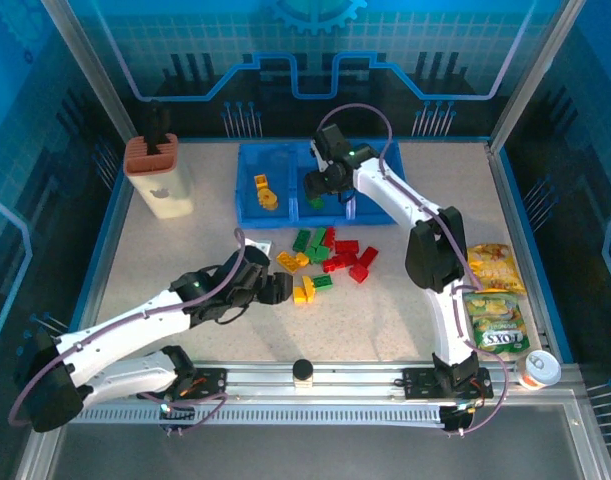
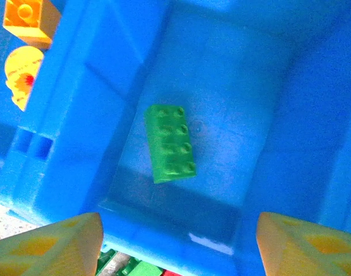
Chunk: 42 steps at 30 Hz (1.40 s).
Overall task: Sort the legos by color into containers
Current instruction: Place the lego in the container, then pick up the lego from the center of the table.
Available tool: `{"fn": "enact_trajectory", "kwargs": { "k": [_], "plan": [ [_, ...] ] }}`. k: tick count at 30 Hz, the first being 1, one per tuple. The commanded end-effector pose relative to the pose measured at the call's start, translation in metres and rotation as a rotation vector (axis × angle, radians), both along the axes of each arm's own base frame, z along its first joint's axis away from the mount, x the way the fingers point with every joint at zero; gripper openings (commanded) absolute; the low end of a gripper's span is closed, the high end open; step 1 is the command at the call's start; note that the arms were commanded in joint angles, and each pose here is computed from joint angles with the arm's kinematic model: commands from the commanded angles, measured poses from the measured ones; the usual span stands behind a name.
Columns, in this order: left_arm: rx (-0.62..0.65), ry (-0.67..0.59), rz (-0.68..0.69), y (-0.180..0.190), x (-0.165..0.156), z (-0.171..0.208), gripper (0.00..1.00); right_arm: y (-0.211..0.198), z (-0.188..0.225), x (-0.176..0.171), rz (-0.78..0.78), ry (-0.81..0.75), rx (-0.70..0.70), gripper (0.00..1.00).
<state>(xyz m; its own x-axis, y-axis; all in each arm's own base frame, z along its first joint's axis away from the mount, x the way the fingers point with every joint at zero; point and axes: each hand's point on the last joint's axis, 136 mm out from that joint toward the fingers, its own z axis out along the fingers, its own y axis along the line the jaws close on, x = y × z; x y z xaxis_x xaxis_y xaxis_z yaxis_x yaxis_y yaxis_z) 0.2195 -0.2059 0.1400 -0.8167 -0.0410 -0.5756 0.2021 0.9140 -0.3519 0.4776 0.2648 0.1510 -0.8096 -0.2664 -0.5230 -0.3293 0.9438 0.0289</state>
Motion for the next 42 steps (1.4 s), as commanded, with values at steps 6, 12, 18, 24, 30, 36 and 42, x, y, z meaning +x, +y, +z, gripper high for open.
{"fn": "enact_trajectory", "kwargs": {
  "k": [6,12,18,24,30,36,42],
  "plan": [
    [0.065,-0.029,-0.118,-0.027,0.007,0.018,0.67,-0.014,0.081,-0.057,0.017,-0.15,0.065,0.73],
    [0.065,0.096,-0.28,-0.077,0.011,-0.002,0.7,-0.052,0.098,-0.107,-0.015,-0.222,0.152,0.77],
    [0.174,0.237,-0.274,-0.105,0.033,-0.04,0.71,-0.092,0.085,-0.146,-0.088,-0.221,0.178,0.8],
    [0.213,0.298,-0.24,-0.119,0.046,-0.063,0.71,-0.114,0.068,-0.167,-0.134,-0.205,0.213,0.81],
    [0.27,0.29,-0.269,-0.121,0.05,-0.08,0.72,-0.116,0.052,-0.174,-0.139,-0.174,0.237,0.81],
    [0.37,0.261,-0.289,-0.109,0.056,-0.095,0.74,-0.115,0.042,-0.179,-0.137,-0.157,0.257,0.81],
    [0.43,0.241,-0.289,-0.104,0.063,-0.102,0.75,-0.117,0.032,-0.188,-0.142,-0.137,0.265,0.81]
  ]
}}
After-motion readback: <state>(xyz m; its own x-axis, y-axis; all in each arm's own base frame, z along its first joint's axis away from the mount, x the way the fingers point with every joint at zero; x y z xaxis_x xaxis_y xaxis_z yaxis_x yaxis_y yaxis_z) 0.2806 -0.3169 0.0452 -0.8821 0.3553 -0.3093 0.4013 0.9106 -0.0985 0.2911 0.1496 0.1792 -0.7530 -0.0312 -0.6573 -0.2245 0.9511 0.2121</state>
